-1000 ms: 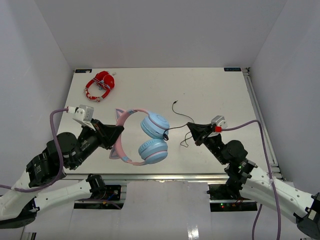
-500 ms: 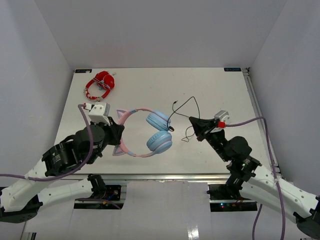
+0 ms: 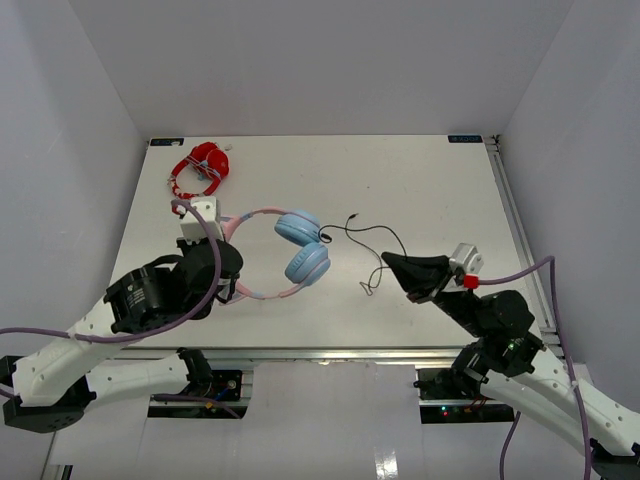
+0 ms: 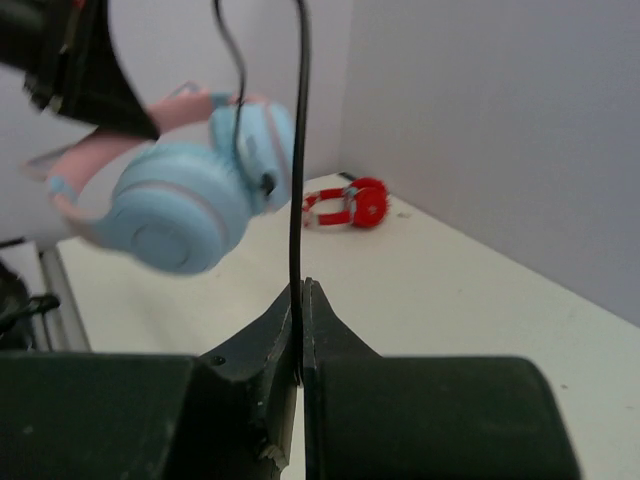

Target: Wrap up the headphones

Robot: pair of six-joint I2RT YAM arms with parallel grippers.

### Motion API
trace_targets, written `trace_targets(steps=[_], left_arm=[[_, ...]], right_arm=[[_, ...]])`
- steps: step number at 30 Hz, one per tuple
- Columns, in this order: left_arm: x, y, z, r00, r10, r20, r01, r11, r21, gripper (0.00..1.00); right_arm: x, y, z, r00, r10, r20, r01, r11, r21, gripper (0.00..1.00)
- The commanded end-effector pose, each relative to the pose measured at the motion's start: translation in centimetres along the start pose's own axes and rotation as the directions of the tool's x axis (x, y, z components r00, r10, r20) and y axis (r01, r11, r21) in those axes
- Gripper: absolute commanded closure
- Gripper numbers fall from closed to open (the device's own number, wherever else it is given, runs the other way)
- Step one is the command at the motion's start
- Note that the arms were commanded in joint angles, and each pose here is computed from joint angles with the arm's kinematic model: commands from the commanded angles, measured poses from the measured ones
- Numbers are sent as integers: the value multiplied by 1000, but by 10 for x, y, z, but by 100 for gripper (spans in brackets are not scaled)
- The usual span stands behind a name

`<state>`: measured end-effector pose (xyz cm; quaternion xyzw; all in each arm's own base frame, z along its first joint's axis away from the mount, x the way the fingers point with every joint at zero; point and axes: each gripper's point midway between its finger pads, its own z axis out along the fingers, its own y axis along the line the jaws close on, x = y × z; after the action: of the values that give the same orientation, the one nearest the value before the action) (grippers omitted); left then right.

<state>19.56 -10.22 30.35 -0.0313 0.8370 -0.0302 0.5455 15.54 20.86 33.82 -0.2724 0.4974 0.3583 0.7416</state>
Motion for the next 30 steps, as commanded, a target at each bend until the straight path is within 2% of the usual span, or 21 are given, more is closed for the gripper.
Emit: trace_targets(steps=[1, 4, 10, 15, 18, 20, 21, 22, 26, 30], left_arm=[[-38, 0, -1, 984, -134, 117, 142, 988, -63, 100], [-57, 2, -8, 972, -169, 162, 178, 983, -42, 100], [-98, 26, -33, 933, -234, 273, 246, 969, -12, 100], [-118, 40, -52, 906, -297, 303, 297, 954, 49, 100], [-121, 35, -55, 903, -308, 299, 291, 951, 99, 100], [-121, 25, -58, 906, -320, 277, 283, 945, 166, 100], [-119, 23, -58, 910, -311, 274, 269, 946, 179, 100], [-118, 19, -57, 915, -301, 268, 255, 947, 194, 100], [-111, 4, -57, 932, -277, 233, 217, 943, 251, 100], [-103, -2, -51, 953, -223, 204, 176, 958, 228, 100]], right_arm=[[33, 57, -20, 999, 12, -43, -25, 949, -315, 92], [51, 56, -26, 998, 20, -59, -36, 953, -299, 92], [77, 17, -34, 998, 31, -55, -34, 997, -65, 92], [87, 0, -37, 998, 52, -24, -51, 998, 37, 92], [93, -5, -36, 998, 56, -32, -54, 996, 72, 90], [99, -12, -33, 997, 51, -65, -44, 993, 111, 80], [107, -13, -32, 994, 49, -101, -38, 992, 117, 67], [110, -13, -30, 991, 47, -126, -32, 993, 117, 64], [109, -1, -19, 974, 53, -218, -44, 998, 46, 27], [96, 30, -15, 967, 66, -247, -98, 988, -122, 19]])
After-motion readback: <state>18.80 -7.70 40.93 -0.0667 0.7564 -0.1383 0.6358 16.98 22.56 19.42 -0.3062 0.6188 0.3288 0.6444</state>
